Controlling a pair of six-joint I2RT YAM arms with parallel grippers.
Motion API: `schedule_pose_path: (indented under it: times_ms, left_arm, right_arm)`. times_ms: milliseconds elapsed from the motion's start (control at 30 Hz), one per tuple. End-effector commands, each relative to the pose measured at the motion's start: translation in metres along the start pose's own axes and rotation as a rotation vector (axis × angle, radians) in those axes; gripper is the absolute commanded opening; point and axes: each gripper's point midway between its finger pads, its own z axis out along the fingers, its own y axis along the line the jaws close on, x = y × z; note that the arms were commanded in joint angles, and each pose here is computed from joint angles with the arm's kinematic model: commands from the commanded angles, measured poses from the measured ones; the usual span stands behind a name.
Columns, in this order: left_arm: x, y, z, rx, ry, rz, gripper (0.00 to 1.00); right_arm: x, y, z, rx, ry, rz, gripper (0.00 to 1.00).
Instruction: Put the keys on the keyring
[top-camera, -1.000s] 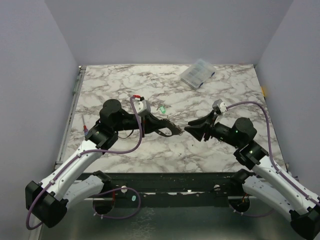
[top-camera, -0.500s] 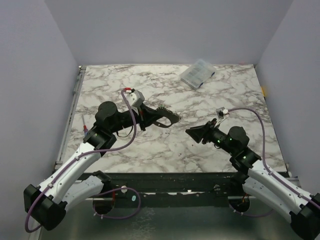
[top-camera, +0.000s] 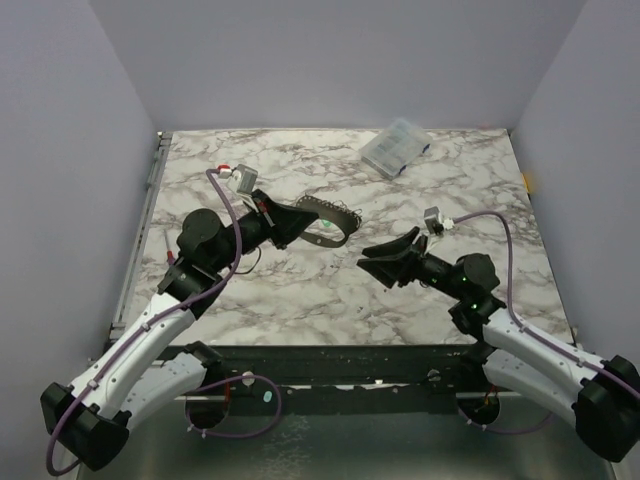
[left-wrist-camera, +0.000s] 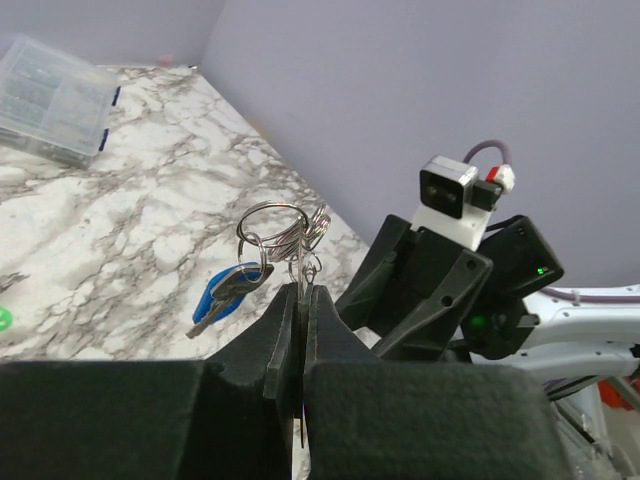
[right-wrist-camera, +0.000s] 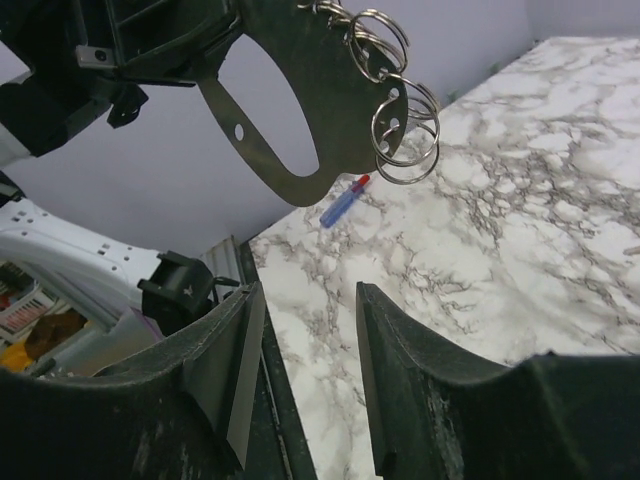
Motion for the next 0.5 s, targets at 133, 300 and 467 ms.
schedule_pose_path:
  times_ms: [133,300,467]
  left_arm:
    - [-0.036,-0.042,-0.012,0.112,-0.092,-0.048,0.0]
    - [-0.043,-0.054,-0.016,0.148,-0.103,-0.055,0.0]
    - [-0.042,-0.058,-0.019,0.17,-0.099,-0.058,0.0]
  right_arm:
    - [-0.023,0.042,0.004,-0.291,-0.022,-0.086,0.54]
    - [-0.041,0.045,-0.012,-0.403,-0.05,-0.053,0.55]
    - [-0.049,0.047,-0.017,-0.471,-0.045,-0.047,0.54]
